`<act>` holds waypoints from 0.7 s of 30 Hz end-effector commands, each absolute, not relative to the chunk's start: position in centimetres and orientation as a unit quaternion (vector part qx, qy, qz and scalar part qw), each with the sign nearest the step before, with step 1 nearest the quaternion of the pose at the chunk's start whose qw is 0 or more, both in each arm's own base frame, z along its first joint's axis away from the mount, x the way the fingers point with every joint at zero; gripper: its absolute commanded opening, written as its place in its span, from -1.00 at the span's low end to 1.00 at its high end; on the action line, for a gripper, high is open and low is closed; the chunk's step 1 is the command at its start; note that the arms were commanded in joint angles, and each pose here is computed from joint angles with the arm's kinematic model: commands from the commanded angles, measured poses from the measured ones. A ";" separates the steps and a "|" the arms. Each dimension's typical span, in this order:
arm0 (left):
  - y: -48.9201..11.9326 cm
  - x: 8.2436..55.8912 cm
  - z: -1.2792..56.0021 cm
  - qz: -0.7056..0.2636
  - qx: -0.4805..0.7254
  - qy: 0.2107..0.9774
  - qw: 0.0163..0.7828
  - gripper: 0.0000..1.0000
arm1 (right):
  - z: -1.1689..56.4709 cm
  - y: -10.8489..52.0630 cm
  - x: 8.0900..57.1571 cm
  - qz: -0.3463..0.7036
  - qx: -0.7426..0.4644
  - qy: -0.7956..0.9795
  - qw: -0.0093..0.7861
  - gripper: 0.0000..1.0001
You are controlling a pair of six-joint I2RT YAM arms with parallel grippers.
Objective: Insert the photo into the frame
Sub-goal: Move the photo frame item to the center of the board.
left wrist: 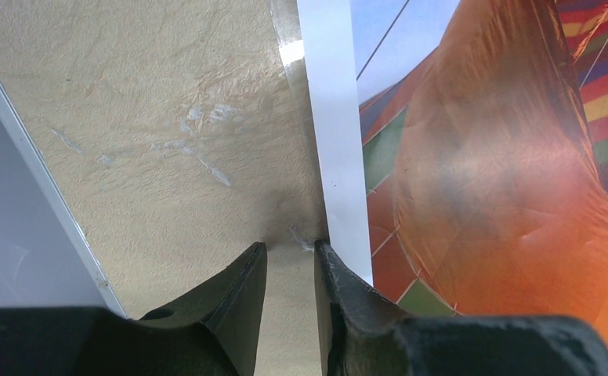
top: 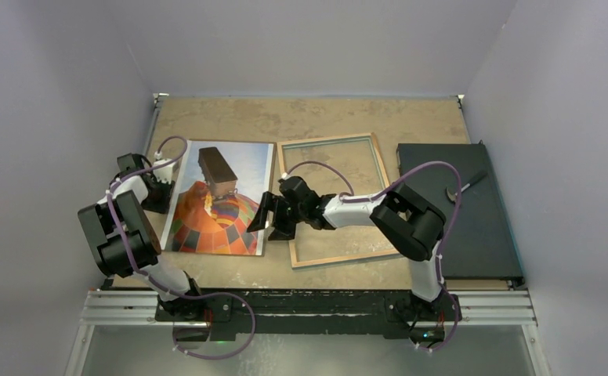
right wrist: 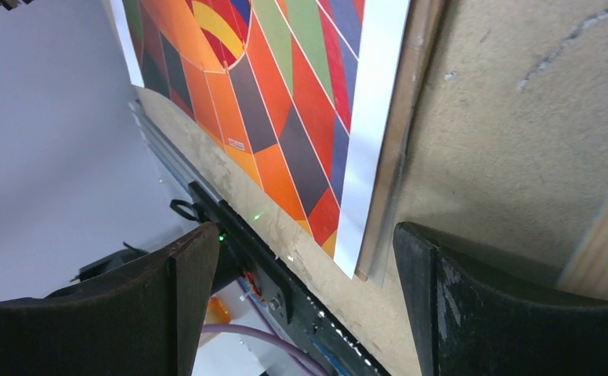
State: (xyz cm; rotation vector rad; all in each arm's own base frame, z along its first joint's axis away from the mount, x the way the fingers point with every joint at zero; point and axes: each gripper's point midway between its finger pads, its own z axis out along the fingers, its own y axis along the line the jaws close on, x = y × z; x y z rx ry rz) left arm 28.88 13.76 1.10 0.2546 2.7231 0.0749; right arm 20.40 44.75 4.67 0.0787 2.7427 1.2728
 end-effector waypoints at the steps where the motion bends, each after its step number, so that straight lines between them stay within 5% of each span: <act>1: 9.1 23.5 -3.4 -0.077 0.089 0.987 0.109 -0.45 | 6.7 44.8 19.9 0.470 0.034 0.881 0.040 0.67; 9: 9.1 23.4 -3.6 -0.079 0.089 0.987 0.107 -0.46 | 9.0 45.4 20.4 0.507 0.027 0.860 0.050 0.65; 21: 9.0 23.6 -3.2 -0.080 0.088 0.987 0.111 -0.49 | 4.0 43.5 21.9 0.323 0.025 0.939 0.115 0.69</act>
